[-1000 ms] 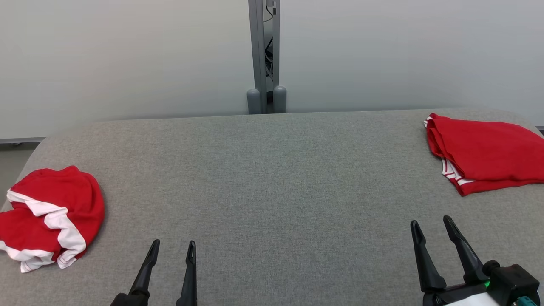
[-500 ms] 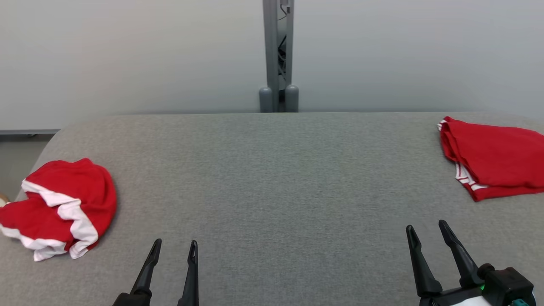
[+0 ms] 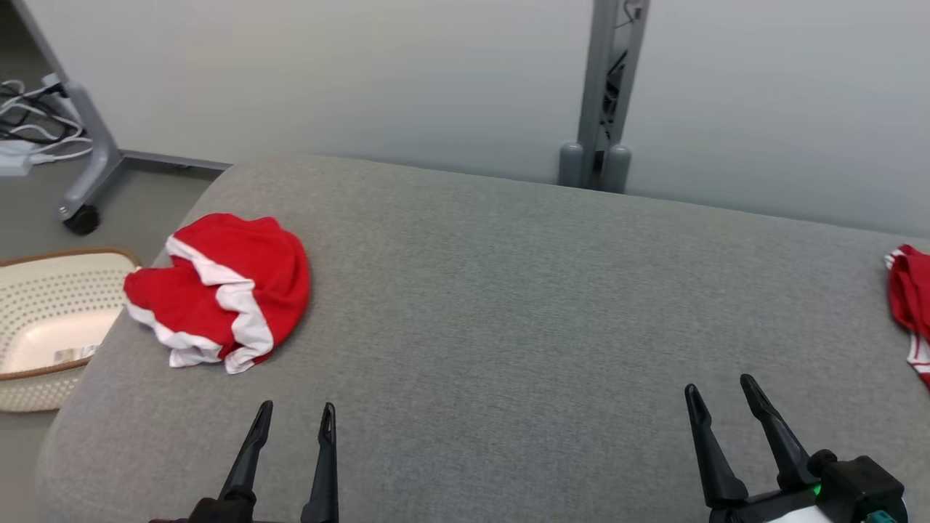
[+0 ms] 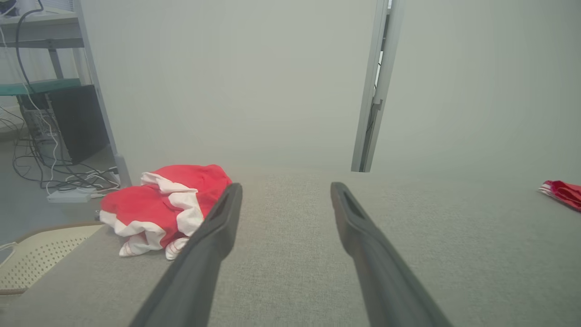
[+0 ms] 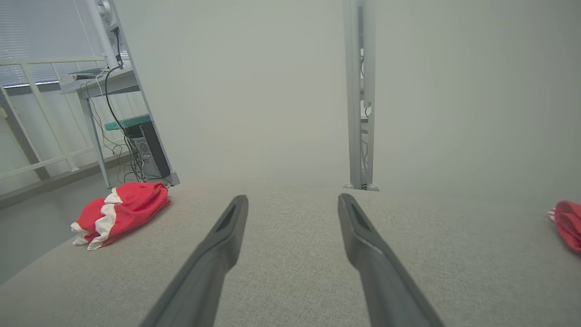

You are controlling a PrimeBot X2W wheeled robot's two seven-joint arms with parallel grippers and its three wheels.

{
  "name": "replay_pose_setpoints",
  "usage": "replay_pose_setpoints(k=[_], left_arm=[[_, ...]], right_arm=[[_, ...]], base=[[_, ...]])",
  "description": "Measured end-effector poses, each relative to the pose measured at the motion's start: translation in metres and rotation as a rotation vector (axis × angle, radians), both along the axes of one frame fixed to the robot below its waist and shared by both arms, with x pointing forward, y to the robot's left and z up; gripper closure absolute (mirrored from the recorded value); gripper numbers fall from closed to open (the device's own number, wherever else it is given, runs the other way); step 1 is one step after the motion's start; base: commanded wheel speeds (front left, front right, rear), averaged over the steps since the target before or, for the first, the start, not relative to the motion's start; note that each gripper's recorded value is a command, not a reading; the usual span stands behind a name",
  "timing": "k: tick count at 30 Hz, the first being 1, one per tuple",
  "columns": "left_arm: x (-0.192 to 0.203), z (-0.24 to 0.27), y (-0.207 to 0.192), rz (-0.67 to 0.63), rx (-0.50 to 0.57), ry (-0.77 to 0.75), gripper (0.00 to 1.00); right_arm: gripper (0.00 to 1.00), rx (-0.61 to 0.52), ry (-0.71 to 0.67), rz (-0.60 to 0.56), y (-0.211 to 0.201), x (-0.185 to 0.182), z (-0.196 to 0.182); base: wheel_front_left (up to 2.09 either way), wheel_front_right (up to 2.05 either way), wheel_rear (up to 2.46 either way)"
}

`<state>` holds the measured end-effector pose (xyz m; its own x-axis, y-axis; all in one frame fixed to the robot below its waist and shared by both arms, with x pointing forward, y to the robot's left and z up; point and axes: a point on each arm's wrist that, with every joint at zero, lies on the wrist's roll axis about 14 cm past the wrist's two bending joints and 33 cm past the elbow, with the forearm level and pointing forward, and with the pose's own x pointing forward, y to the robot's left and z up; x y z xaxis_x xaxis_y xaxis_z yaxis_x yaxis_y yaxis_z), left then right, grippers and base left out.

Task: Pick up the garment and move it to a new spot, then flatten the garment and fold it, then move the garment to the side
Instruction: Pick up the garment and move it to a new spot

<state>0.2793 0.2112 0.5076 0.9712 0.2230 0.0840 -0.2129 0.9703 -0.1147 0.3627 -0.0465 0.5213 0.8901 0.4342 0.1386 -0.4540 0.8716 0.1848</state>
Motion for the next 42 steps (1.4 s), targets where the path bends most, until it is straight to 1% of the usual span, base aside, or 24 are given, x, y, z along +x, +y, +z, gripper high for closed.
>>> replay_pose_setpoints(k=[12, 17, 21, 29, 34, 38, 42], left_arm=[[-0.043, 0.003, 0.047, 0.203, 0.001, -0.005, 0.0], [-0.057, 0.005, 0.059, 0.265, -0.001, -0.011, 0.0], [-0.06, 0.006, 0.064, 0.295, -0.002, -0.011, 0.0], [-0.06, 0.007, 0.065, 0.305, 0.0, -0.008, 0.0], [-0.055, 0.0, 0.062, 0.294, -0.019, 0.015, 0.0], [-0.037, 0.001, 0.066, 0.276, -0.023, 0.014, 0.0], [-0.014, -0.007, 0.075, 0.27, 0.0, 0.057, 0.0]], right_arm=[[0.0, 0.002, 0.006, 0.214, 0.07, 0.002, -0.002], [0.0, 0.0, 0.009, 0.273, 0.088, 0.0, -0.003], [0.0, -0.003, 0.014, 0.302, 0.096, -0.001, -0.006], [0.0, -0.007, 0.027, 0.321, 0.099, 0.0, -0.011], [0.0, -0.019, 0.035, 0.319, 0.096, 0.005, -0.016], [0.0, -0.039, 0.047, 0.321, 0.092, 0.011, -0.026], [0.0, -0.067, 0.062, 0.333, 0.087, 0.017, -0.039]], base=[[0.0, 0.0, 0.0], [0.0, 0.0, 0.0], [0.0, 0.0, 0.0], [0.0, 0.0, 0.0], [0.0, 0.0, 0.0], [0.0, 0.0, 0.0], [0.0, 0.0, 0.0]])
